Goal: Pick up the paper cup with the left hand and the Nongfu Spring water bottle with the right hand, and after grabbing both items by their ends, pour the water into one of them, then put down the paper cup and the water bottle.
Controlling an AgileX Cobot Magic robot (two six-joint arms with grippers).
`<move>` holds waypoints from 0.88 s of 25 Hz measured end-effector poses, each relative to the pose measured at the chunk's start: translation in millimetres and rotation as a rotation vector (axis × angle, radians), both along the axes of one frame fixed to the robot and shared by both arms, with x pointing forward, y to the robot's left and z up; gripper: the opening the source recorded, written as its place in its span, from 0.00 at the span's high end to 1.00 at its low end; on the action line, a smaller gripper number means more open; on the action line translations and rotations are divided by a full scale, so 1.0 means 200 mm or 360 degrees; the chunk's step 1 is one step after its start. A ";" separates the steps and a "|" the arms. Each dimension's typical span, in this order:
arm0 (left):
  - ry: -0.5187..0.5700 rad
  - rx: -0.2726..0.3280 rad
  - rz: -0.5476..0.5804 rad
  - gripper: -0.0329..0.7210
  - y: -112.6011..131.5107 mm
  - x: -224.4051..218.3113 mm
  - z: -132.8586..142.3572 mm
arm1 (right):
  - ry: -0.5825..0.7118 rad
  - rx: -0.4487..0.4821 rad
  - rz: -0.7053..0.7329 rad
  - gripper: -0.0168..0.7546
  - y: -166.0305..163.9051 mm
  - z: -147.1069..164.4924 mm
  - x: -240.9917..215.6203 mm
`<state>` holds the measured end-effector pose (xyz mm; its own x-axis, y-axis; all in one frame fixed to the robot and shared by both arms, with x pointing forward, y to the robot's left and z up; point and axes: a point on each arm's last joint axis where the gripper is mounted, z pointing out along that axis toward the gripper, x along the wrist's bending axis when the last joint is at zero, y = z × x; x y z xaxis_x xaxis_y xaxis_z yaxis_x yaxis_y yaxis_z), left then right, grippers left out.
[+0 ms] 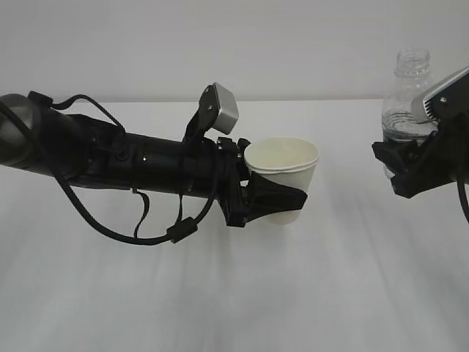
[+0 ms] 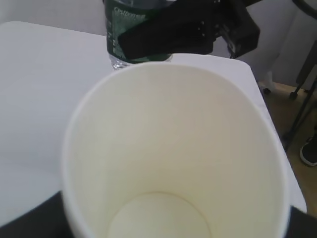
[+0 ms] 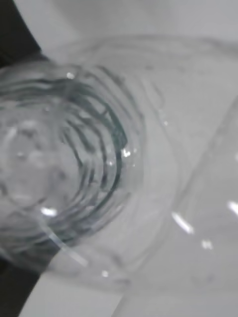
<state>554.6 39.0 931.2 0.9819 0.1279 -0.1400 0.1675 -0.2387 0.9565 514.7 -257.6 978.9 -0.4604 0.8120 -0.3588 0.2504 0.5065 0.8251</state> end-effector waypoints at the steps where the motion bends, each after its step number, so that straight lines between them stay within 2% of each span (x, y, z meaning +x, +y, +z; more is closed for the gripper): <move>1: 0.0002 -0.0004 -0.0003 0.35 -0.01 -0.01 0.00 | 0.0011 -0.0031 0.0001 0.40 0.00 0.01 0.00; 12: 0.0000 -0.0007 -0.0009 0.35 -0.04 -0.02 0.01 | 0.0033 -0.0204 0.0076 0.40 0.00 0.06 -0.02; 18: -0.0063 -0.0020 -0.0028 0.35 -0.10 -0.01 0.05 | 0.0059 -0.0391 0.0150 0.40 0.08 0.10 -0.01; 22: -0.0069 -0.0008 -0.0040 0.35 -0.12 -0.02 0.05 | 0.0034 -0.0456 0.0173 0.40 0.10 0.13 0.01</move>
<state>549.7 15.9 941.6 0.9899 0.1023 -0.0977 0.1197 -0.2376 0.9639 515.9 -237.6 1004.9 -0.5488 0.6249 -0.5553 0.1978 0.7424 0.6401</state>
